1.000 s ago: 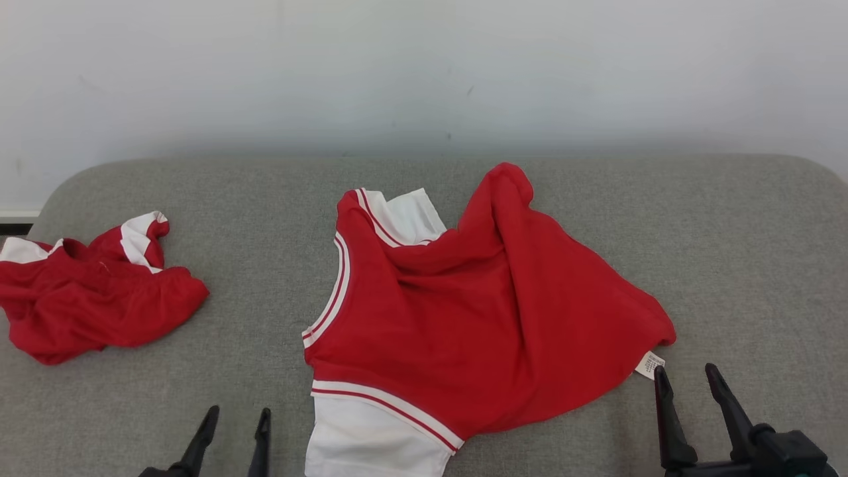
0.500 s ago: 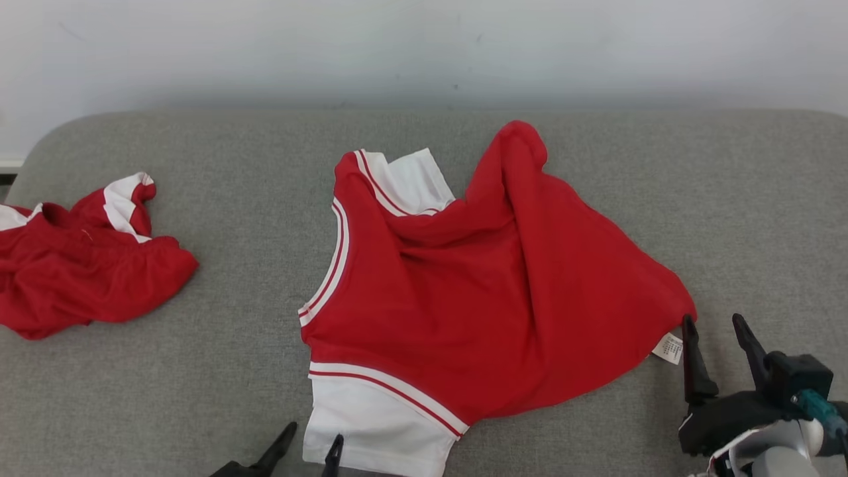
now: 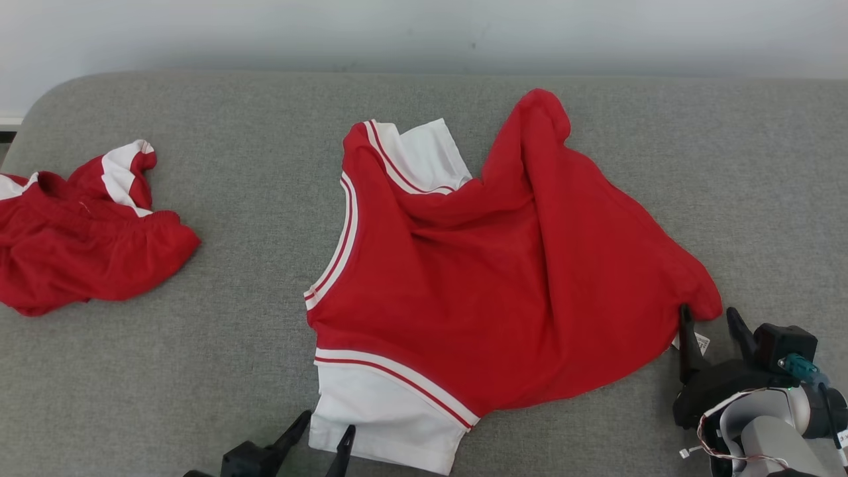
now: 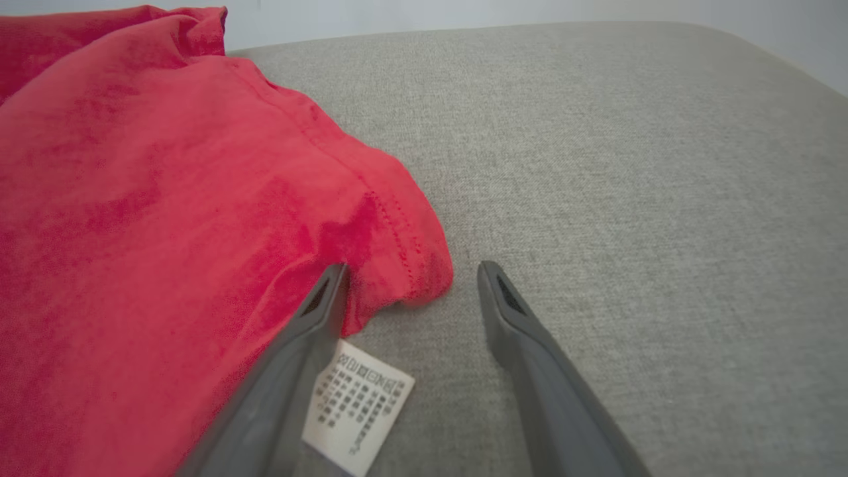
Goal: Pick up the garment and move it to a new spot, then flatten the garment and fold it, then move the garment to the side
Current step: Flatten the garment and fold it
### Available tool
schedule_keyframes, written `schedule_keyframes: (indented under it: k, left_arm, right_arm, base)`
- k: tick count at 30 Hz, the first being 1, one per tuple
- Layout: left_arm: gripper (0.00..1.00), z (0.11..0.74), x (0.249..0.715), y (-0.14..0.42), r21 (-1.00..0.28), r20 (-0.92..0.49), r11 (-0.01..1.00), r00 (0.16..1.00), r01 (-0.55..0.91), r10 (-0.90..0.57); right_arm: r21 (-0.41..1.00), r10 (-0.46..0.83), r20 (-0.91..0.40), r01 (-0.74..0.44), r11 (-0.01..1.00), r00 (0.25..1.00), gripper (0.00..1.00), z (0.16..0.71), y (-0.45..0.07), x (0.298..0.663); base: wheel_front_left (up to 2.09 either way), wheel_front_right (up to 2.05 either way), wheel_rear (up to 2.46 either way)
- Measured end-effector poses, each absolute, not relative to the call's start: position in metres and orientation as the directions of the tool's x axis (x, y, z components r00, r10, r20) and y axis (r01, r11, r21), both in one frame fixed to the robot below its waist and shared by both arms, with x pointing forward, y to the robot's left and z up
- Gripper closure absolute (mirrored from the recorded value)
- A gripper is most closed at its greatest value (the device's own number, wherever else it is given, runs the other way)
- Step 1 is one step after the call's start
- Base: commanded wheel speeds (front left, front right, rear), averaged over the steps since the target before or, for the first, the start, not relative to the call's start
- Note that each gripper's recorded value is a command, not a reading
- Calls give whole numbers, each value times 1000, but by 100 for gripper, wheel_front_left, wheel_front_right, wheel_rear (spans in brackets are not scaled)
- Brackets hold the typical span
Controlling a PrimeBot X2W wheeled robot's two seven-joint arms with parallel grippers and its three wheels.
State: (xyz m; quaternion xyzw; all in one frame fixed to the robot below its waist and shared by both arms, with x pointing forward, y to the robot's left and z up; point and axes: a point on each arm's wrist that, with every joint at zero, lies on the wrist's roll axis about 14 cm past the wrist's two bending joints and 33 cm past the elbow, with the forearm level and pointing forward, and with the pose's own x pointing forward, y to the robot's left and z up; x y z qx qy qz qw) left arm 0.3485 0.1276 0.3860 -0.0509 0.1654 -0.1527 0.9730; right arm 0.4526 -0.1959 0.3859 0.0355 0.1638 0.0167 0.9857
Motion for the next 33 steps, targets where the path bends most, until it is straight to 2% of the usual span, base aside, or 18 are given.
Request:
schedule_keyframes:
  k: [4, 5, 6, 7, 13, 17, 22, 25, 26, 27, 33]
  left_arm:
    - [0, 384, 352, 123, -164, -311, 945, 894, 284, -323]
    - [47, 383, 352, 122, -170, -313, 944, 893, 284, -324]
    - [65, 384, 352, 121, -174, -310, 943, 893, 283, -326]
    - [100, 385, 353, 121, -186, -306, 943, 896, 277, -323]
    - [100, 397, 354, 115, -210, -268, 936, 904, 282, -332]
    - [100, 421, 361, 113, -238, -186, 930, 927, 281, -327]
    - [100, 462, 384, 118, -194, -59, 927, 939, 321, -338]
    - [100, 497, 411, 124, -153, 37, 926, 938, 347, -345]
    - [100, 518, 431, 129, -94, 86, 924, 928, 371, -364]
    - [100, 518, 431, 129, -94, 86, 924, 928, 371, -364]
    - [100, 600, 505, 144, 20, 254, 918, 886, 397, -389]
  right_arm:
    - [98, 47, -346, -14, 995, 937, 0, 378, -191, 458]
    - [106, 50, -349, -13, 994, 936, 56, 377, -188, 459]
    - [110, 53, -348, -15, 994, 936, 78, 378, -187, 461]
    - [113, 57, -344, -19, 993, 937, 100, 379, -185, 461]
    - [144, 74, -297, -32, 989, 952, 100, 393, -177, 455]
    - [168, 89, -235, -49, 984, 968, 100, 411, -172, 452]
    - [171, 109, -129, -86, 982, 986, 100, 446, -171, 461]
    - [177, 134, -57, -122, 977, 989, 100, 471, -165, 478]
    - [173, 158, -11, -154, 973, 987, 100, 490, -158, 494]
    - [173, 158, -11, -154, 973, 987, 100, 490, -158, 494]
    - [154, 192, 119, -209, 966, 974, 100, 557, -151, 554]
  base:
    - [0, 0, 0]
    - [0, 0, 0]
    - [0, 0, 0]
    - [0, 0, 0]
    - [0, 0, 0]
    - [0, 0, 0]
    - [0, 0, 0]
    - [0, 0, 0]
    - [0, 0, 0]
    - [0, 0, 0]
    - [0, 0, 0]
